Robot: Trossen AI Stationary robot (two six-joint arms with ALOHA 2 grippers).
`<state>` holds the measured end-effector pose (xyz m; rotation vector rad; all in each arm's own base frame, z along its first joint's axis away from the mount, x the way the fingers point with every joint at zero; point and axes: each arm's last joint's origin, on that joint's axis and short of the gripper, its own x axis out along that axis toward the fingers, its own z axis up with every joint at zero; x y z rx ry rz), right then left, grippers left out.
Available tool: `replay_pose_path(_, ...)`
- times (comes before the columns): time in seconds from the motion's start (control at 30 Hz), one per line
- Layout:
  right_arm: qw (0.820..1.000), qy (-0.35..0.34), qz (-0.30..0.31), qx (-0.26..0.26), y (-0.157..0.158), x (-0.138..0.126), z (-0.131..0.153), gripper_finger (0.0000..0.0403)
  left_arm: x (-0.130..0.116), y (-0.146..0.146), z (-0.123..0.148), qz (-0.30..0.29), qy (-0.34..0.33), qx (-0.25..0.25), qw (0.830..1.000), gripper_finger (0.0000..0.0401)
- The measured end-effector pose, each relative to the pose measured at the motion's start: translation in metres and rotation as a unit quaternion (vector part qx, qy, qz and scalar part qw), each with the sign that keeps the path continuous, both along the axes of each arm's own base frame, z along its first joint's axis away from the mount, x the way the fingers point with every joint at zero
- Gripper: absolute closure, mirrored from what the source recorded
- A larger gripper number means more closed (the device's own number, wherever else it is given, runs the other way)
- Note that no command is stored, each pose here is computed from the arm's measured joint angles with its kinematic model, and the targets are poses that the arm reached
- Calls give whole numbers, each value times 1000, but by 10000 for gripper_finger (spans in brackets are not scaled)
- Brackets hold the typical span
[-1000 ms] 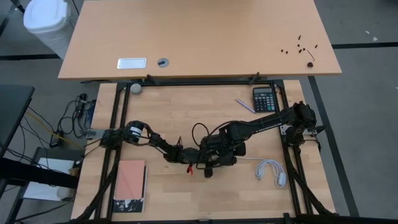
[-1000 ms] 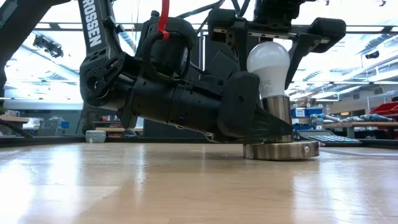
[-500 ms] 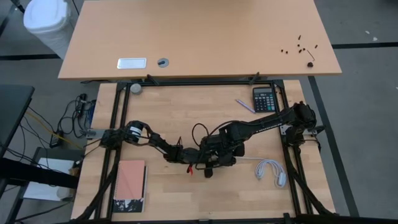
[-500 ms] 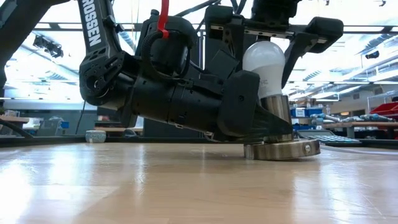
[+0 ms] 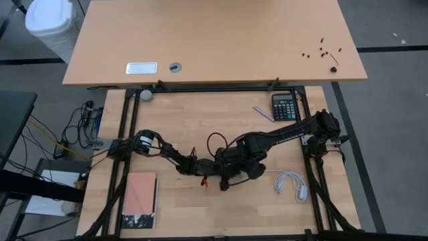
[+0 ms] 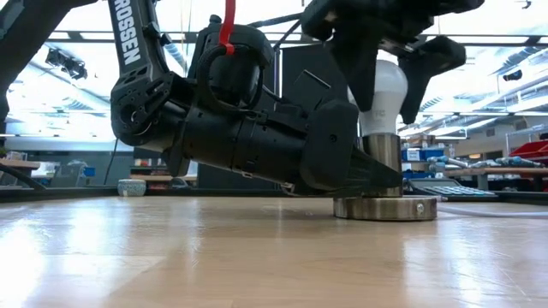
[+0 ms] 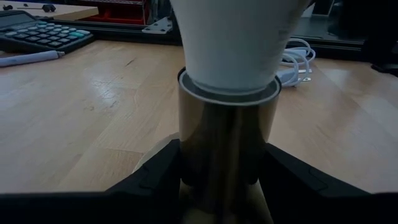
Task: Screw lightbulb
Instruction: Remove the lightbulb from the lamp
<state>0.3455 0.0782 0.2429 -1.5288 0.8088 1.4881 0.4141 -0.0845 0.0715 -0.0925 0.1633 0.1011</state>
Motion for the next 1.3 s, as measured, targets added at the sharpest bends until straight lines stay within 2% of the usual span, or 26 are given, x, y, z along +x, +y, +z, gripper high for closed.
replay_pose_path(0.2,994,-18,103,-8,0,1,0,100,0,0,0,0,0,0,1000,212)
replay_pose_path(0.47,972,-18,234,-4,1,-1,0,98,0,0,0,-1,0,0,1000,212)
replay_pose_path(0.57,957,-7,291,8,3,-6,0,100,0,0,0,-1,0,0,1000,212)
replay_pose_path(0.7,924,0,382,11,4,-10,0,99,0,0,0,-1,1,0,1000,212)
replay_pose_path(0.77,914,-3,405,10,4,-10,0,98,0,0,0,-1,1,0,1000,212)
replay_pose_path(0.93,908,-5,419,9,5,-10,0,100,0,0,0,-1,1,0,1000,212)
replay_pose_path(1.0,889,-9,457,8,8,-11,0,99,0,0,0,-3,1,1,1000,212)
replay_pose_path(1.1,833,-21,553,4,12,-13,0,97,0,-1,0,-7,1,1,1000,212)
replay_pose_path(1.17,804,-28,594,-2,13,-13,0,96,0,-2,0,-8,0,2,1000,212)
replay_pose_path(1.23,797,-33,603,-4,13,-12,0,97,0,-2,1,-8,-1,2,1000,212)
replay_pose_path(1.3,800,-34,599,-5,14,-12,0,98,0,-2,1,-8,-2,1,1000,212)
